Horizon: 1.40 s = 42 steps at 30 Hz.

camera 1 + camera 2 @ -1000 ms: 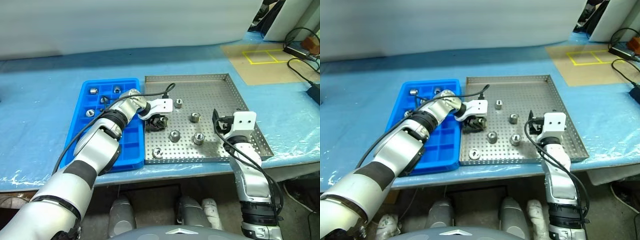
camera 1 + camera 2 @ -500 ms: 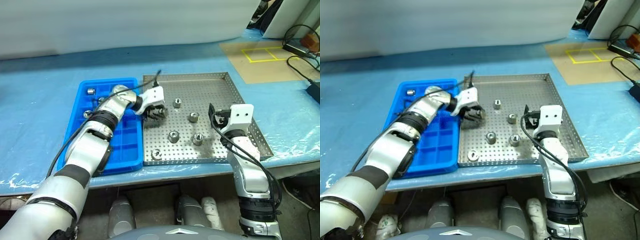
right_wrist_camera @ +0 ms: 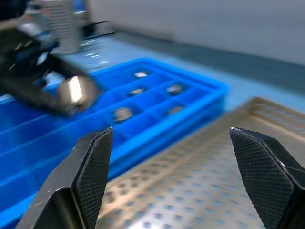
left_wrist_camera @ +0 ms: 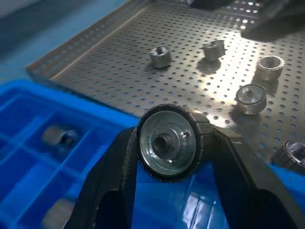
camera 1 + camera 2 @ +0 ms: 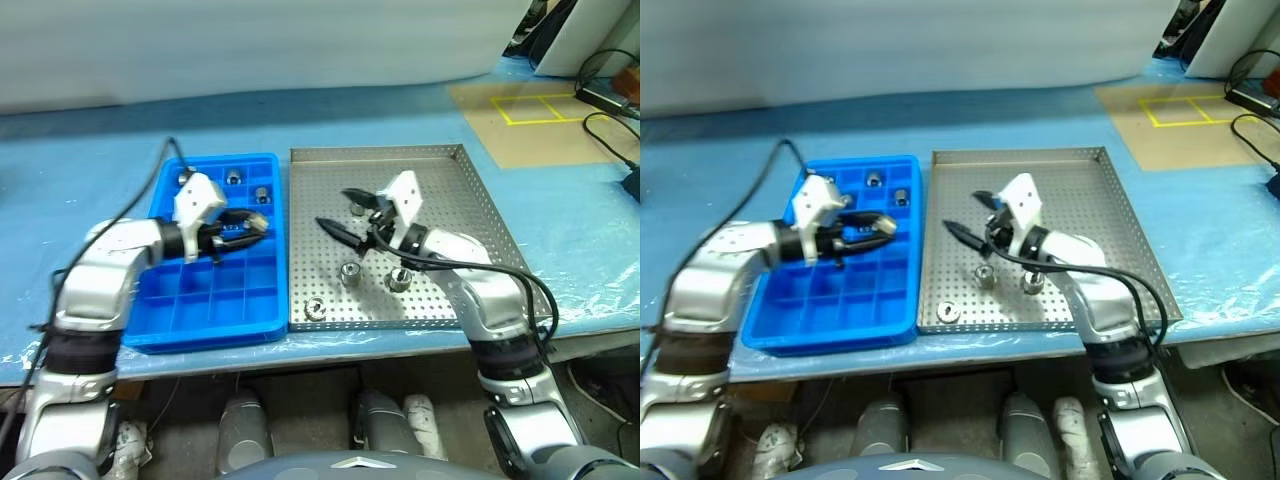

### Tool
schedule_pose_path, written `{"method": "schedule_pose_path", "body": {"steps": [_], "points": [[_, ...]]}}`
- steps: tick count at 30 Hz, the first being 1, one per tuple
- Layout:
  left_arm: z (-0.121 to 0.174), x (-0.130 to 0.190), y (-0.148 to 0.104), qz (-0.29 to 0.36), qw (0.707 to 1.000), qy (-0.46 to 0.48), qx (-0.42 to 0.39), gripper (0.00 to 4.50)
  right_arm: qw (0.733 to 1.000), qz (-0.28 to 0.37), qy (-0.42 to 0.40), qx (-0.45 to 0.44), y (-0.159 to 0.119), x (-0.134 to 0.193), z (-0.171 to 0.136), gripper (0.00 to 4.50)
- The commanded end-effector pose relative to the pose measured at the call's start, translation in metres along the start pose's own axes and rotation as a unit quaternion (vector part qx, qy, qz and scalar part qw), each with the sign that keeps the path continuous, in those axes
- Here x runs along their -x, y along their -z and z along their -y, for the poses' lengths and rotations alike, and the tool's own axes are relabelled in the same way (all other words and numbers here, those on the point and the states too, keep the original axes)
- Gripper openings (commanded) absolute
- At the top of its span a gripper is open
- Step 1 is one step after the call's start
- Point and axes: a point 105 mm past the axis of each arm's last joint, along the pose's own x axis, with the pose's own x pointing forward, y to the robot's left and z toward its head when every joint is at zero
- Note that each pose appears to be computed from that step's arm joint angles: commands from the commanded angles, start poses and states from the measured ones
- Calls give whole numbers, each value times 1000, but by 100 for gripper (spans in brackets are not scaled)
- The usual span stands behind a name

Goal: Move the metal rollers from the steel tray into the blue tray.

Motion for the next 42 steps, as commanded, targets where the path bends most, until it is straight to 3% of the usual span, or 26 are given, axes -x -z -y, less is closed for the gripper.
{"method": "schedule_pose_path", "body": {"steps": [1,6,10,17,22,31,39,42], "points": [[-11,33,-5,9,997,-77,6,190,992,-2,-125,7,-3,-10,-22,411],[-3,67,20,-26,989,-138,41,190,977,9,-211,7,-10,-25,-32,411],[-1,84,50,-84,975,-201,51,190,975,6,-222,21,-9,-38,-31,411],[-5,84,84,-99,950,-282,94,190,976,7,-217,22,-12,-44,-30,411],[1,54,70,-65,963,-242,94,190,977,6,-209,32,-16,-42,-29,411],[-15,59,98,-126,954,-252,105,190,986,1,-163,27,-11,-32,-22,411],[-10,40,63,-68,977,-176,102,449,990,-1,-135,26,-10,-28,-18,411],[-12,37,45,-47,985,-146,84,449,992,-3,-123,29,-8,-23,-14,411]]}}
